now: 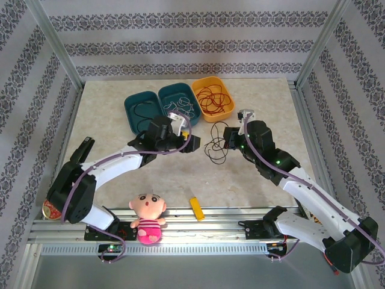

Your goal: Untangle the cables

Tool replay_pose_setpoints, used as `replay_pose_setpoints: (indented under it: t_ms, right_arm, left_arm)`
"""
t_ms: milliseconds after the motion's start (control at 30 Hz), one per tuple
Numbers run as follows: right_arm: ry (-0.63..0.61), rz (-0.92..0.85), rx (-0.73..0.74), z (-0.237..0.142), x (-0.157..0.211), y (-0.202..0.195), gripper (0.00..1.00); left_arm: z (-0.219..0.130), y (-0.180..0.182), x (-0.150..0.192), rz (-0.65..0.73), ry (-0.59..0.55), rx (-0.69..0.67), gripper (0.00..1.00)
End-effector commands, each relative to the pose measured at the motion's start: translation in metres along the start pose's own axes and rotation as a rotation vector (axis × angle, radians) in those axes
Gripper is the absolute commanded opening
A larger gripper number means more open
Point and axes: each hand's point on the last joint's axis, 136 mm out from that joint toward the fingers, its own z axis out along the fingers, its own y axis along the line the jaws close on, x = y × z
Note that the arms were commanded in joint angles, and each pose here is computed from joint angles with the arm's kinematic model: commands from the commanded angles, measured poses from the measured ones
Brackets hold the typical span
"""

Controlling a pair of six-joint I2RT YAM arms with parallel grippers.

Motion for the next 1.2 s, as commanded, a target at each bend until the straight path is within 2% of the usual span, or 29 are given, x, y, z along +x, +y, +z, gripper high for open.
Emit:
replay_pose_setpoints:
  t_ms: [0, 267, 467, 667, 1033, 1067, 1167]
  right_arm:
    - [-0.050, -0.008, -0.059, -0.009, -0.016, 0.015, 0.00]
    - [-0.034, 0.003, -0.059, -0.007, -0.009, 0.013, 0.00]
    - [-0.033, 0.004, -0.059, -0.009, -0.008, 0.012, 0.00]
    - [-0.027, 0.002, -0.051, -0.009, -0.007, 0.011, 0.00]
    - [-0.030, 0.011, 0.042, -0.006, -0.004, -0.008, 0.00]
    - [-0.030, 0.015, 0.053, -0.006, -0.003, -0.011, 0.01]
    - [-0.034, 0.035, 0.093, -0.006, -0.002, -0.022, 0.16]
  left_arm:
    - [0.013, -0.037, -0.021, 0.072, -0.062, 0.111, 0.67]
    - [0.044, -0.047, -0.019, 0.053, -0.064, 0.148, 0.60]
    - [0.051, -0.049, -0.027, 0.042, -0.084, 0.154, 0.55]
    - [0.054, -0.062, -0.041, 0.035, -0.111, 0.215, 0.49]
    - [0.047, -0.069, -0.049, 0.029, -0.110, 0.221, 0.00]
    - [0.046, -0.070, -0.050, 0.029, -0.110, 0.221, 0.00]
    - [0.040, -0.074, -0.055, 0.022, -0.103, 0.220, 0.00]
